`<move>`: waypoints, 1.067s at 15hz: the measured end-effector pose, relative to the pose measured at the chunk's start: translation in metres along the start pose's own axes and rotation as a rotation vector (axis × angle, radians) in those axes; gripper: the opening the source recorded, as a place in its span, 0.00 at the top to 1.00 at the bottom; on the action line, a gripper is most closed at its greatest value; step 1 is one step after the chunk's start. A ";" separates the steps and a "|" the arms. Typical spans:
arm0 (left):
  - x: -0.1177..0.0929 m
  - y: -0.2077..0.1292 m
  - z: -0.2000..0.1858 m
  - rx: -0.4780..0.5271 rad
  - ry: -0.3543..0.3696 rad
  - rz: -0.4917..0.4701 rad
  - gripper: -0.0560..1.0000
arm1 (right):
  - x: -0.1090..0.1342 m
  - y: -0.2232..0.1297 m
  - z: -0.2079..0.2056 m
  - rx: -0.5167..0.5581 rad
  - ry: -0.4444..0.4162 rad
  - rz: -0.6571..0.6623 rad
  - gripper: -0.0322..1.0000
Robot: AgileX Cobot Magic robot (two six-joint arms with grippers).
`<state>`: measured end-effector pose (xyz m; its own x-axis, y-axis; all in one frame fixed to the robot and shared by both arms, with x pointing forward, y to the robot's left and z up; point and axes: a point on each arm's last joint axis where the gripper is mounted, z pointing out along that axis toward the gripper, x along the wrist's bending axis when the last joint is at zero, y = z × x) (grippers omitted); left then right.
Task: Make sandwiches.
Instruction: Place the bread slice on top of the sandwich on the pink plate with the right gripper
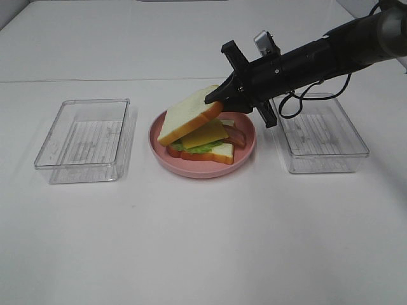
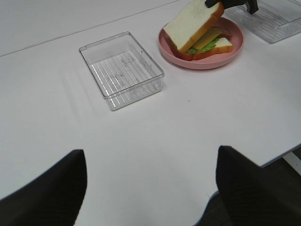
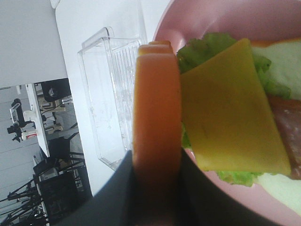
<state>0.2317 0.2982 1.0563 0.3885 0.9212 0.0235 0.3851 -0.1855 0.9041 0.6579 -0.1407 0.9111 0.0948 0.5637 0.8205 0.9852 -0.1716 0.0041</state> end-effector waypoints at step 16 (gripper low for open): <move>0.000 0.000 0.000 0.000 0.000 0.000 0.26 | 0.000 -0.006 -0.020 0.037 -0.245 -0.180 0.18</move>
<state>0.2317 0.2982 1.0563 0.3885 0.9212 0.0235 0.3851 -0.1855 0.9041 0.6488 -0.1559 0.9221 -0.0548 0.7612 0.6462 0.9934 -0.0240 0.1125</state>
